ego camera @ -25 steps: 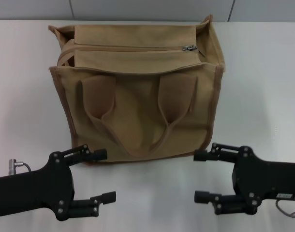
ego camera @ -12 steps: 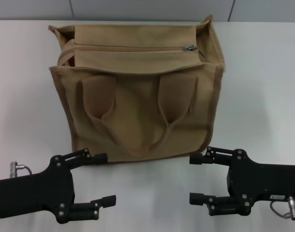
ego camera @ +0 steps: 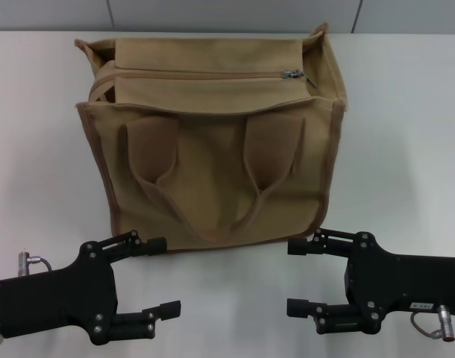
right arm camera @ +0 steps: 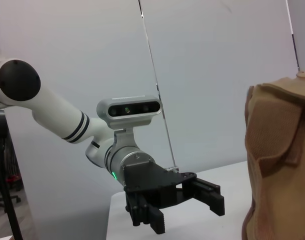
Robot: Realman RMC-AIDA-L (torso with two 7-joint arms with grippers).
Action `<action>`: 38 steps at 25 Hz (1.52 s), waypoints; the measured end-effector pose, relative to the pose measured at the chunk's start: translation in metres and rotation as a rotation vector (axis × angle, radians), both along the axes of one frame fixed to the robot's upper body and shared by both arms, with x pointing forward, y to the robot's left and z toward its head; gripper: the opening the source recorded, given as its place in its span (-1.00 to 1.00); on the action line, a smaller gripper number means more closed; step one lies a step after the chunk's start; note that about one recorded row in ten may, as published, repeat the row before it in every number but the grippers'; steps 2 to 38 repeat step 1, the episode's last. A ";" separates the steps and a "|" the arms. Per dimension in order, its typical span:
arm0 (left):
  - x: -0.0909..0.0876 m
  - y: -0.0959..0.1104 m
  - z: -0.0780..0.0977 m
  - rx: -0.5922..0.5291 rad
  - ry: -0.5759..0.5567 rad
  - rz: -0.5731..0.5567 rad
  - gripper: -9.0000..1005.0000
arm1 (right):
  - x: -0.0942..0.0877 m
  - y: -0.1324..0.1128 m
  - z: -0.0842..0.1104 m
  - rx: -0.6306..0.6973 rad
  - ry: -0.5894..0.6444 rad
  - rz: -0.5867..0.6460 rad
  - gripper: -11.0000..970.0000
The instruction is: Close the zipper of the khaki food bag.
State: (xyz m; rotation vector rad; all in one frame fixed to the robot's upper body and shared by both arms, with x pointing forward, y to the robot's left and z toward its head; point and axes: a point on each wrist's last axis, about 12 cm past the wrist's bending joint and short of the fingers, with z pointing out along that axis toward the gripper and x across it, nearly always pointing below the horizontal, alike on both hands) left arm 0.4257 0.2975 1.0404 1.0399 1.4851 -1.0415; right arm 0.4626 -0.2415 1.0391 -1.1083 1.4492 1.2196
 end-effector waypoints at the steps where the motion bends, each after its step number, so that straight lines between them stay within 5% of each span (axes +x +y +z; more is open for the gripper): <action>1: 0.000 0.000 0.000 0.001 0.000 0.001 0.67 | 0.000 0.000 0.000 0.001 0.000 0.001 0.64; 38: 0.000 0.000 0.000 0.001 0.000 0.001 0.67 | 0.000 0.000 0.000 0.001 0.000 0.001 0.64</action>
